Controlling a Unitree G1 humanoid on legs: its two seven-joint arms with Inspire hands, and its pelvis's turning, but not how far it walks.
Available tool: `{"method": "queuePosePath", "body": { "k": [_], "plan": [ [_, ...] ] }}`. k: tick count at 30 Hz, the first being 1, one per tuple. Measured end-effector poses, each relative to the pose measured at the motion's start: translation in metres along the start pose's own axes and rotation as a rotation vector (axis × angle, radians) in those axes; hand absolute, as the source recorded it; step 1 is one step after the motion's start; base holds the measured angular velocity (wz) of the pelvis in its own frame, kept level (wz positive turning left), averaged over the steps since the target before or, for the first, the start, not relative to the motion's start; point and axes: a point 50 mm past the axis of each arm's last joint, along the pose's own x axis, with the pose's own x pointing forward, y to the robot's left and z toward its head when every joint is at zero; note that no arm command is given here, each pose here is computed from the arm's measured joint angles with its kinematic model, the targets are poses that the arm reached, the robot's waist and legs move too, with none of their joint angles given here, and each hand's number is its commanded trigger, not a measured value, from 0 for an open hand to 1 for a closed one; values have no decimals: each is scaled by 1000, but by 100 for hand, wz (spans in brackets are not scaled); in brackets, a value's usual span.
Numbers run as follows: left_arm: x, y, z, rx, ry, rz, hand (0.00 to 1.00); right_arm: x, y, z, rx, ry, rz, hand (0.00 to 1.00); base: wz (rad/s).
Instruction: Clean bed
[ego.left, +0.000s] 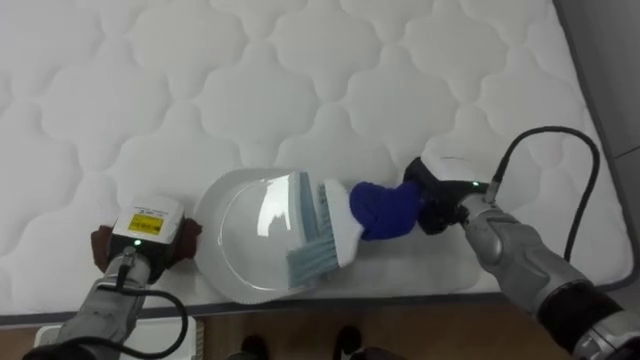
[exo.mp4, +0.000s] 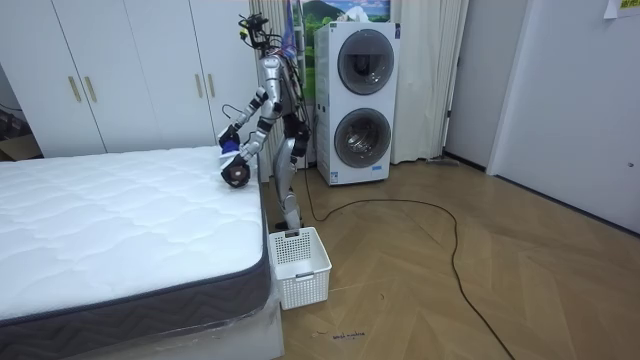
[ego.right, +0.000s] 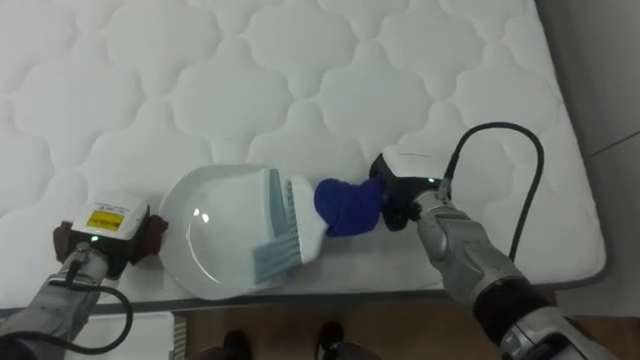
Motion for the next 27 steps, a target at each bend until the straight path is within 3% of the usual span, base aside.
{"method": "queuePosePath", "body": {
  "k": [8, 14, 27],
  "plan": [
    [-1, -1, -1, -4, -3, -4, 100, -1, 12, 5, 146, -5, 22, 100, 0],
    [-1, -2, -5, -4, 1, -5, 100, 1, 5, 9, 223, -32, -19, 100, 0],
    [-5, -9, -10, -13, 6, 15, 100, -2, 2, 4, 262, -35, -52, 100, 0]
  ]
}}
